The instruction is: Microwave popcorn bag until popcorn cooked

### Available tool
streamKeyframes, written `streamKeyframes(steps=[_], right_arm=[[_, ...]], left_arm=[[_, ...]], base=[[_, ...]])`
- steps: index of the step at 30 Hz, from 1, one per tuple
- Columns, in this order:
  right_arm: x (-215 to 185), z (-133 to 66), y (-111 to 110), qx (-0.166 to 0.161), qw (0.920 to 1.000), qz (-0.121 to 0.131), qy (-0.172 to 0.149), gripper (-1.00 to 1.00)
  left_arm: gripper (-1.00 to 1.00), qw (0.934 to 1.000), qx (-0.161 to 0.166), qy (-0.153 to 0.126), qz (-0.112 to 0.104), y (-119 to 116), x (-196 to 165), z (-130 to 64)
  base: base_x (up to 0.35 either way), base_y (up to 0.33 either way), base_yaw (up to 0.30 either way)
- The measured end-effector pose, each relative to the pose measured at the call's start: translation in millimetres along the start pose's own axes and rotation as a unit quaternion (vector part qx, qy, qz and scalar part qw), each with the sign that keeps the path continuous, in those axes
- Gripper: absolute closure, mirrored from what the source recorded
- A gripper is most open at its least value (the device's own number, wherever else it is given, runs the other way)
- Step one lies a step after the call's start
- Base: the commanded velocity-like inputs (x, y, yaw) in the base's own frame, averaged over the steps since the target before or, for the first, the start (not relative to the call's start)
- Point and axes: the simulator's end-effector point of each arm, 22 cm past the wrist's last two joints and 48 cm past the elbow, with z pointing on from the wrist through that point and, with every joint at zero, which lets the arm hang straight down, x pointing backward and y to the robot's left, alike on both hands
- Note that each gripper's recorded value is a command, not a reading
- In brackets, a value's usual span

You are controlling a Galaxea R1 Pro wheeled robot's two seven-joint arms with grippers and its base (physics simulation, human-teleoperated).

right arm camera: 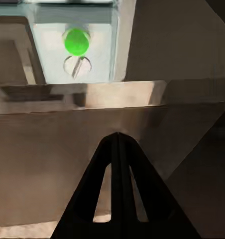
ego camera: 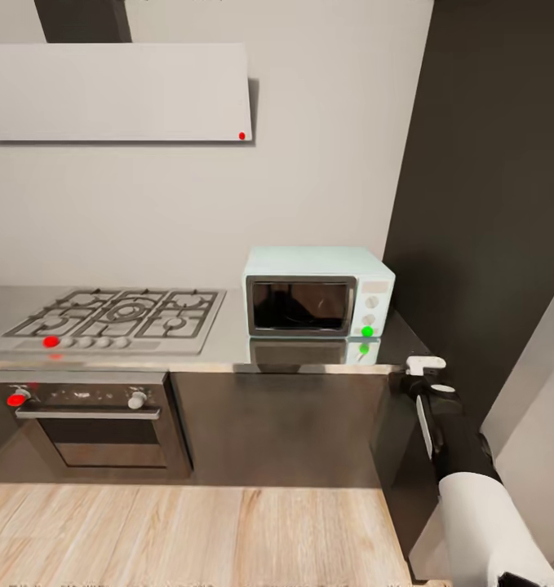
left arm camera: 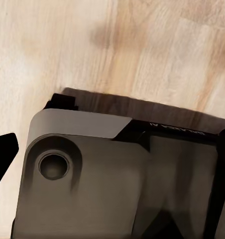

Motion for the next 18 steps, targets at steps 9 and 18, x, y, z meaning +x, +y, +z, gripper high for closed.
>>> streamKeyframes(steps=[9,18], right_arm=[[178.2,22.6,31.1,-0.048,0.9867,-0.017,0.154,1.00],[360.8,-33.2,36.8,-0.079,0.9520,-0.018,0.295,1.00]], left_arm=[[-1.00,1.0000,0.001,0.000,0.001,-2.1,0.6,0.0],[-1.00,1.0000,0.000,0.000,0.000,0.0,0.0,-0.1]], base=[[-0.015,0.000,0.000],[0.000,0.000,0.000]])
